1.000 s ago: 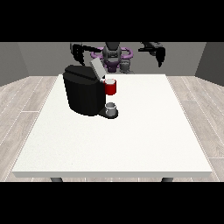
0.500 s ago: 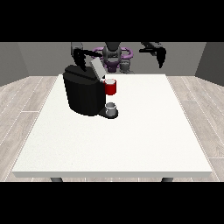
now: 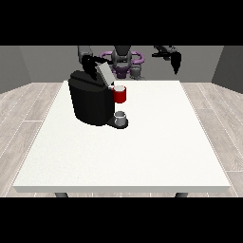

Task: Insert the coffee pod into the coffee machine and close the lid

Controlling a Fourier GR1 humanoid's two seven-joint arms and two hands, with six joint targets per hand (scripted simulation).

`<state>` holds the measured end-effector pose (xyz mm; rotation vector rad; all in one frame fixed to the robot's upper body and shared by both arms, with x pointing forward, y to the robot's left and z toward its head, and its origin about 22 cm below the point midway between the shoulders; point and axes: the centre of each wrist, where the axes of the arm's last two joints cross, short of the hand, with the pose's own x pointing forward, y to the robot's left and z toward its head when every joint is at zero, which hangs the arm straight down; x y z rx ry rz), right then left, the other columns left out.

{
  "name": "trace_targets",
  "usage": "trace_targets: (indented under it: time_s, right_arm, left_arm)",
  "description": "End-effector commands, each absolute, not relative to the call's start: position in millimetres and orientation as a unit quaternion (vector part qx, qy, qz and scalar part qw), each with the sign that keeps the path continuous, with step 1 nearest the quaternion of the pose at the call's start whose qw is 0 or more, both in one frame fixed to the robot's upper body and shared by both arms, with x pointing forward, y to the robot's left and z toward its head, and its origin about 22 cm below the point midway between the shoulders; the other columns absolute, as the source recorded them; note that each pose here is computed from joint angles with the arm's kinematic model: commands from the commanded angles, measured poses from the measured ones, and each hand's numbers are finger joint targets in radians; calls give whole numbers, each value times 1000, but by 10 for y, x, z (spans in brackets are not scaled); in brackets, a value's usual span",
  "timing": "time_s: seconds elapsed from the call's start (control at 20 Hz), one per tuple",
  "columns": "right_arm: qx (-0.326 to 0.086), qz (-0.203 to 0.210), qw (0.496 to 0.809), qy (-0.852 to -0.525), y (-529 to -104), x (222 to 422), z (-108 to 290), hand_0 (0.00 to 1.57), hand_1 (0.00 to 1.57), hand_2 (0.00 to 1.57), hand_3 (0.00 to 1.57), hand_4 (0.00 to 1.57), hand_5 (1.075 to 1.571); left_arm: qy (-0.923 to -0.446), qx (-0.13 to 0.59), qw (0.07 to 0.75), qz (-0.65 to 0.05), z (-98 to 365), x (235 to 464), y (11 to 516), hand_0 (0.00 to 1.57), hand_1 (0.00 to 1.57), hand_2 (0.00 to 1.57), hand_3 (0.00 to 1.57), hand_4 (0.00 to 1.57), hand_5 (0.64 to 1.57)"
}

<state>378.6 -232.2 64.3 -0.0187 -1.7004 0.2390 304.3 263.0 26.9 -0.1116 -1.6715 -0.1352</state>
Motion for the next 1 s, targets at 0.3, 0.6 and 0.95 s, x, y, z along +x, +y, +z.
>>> trace_targets:
  time_s: [0.3,0.6,0.95]
  right_arm:
    - [11,127,659,-742,-2280,3927,710,0,0,0,0,0,1571]
    - [6,151,638,-755,-1986,3947,712,0,0,0,0,182,1571]
    - [-9,192,606,-772,-1622,4114,1192,0,0,0,0,215,1571]
  left_arm:
    - [-736,-33,672,-69,324,2981,2629,0,0,0,0,0,1571]
    - [-744,-33,665,-57,354,3072,2644,0,0,0,0,0,1571]
    - [-751,-26,657,-60,329,3164,2658,0,0,0,0,158,1571]
